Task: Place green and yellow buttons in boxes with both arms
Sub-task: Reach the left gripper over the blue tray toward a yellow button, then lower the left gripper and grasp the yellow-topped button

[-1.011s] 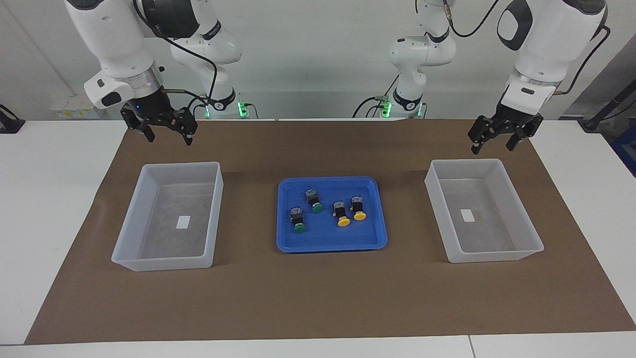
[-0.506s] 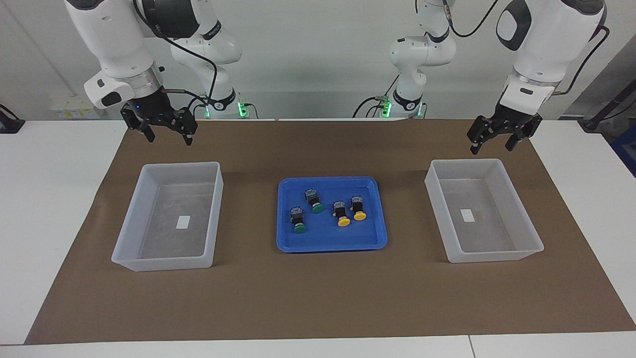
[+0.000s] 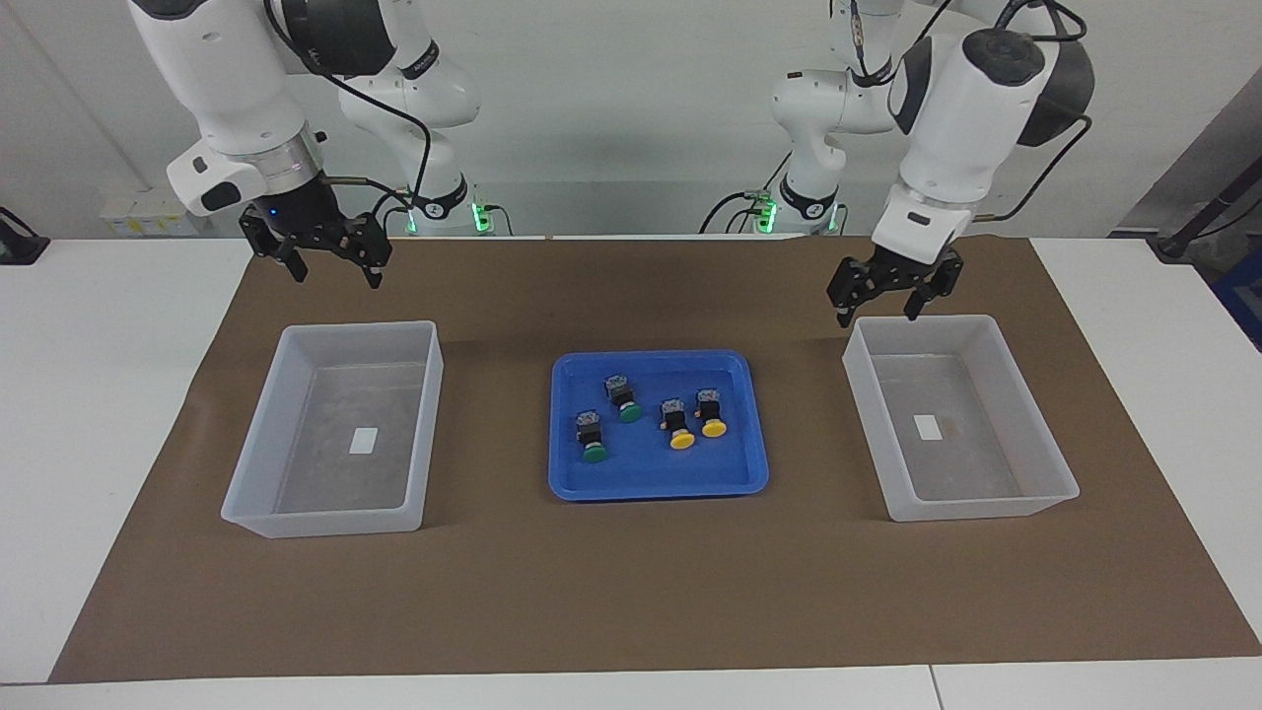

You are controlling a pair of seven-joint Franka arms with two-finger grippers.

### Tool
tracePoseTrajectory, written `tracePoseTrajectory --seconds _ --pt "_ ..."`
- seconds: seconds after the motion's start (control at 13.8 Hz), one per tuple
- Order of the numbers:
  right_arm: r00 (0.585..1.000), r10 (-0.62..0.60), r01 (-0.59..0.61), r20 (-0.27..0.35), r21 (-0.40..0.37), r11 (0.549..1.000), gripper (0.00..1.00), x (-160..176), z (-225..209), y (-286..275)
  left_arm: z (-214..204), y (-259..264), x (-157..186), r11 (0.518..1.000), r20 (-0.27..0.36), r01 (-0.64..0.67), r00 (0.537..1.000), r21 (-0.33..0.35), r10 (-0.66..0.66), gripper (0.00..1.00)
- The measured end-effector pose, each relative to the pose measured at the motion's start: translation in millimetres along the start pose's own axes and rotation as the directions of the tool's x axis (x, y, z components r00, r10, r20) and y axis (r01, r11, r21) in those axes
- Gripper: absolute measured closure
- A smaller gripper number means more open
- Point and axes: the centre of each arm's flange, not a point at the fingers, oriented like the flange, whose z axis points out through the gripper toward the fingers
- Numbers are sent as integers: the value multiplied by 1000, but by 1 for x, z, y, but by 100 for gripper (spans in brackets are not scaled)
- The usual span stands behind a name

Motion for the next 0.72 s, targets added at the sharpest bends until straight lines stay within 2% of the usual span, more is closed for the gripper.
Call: tracePoseTrajectory --seconds 0.29,0.58,0.72 --pt "1000 0 0 0 0 1000 0 0 0 0 56 43 4 1000 3 15 1000 -12 -15 0" --pt "1000 0 0 0 0 1000 0 0 0 0 76 51 -1 1000 -23 3 1000 -27 -4 0" --pt "1000 0 0 0 0 1000 0 0 0 0 85 62 -8 1000 -14 -11 1000 -25 11 0"
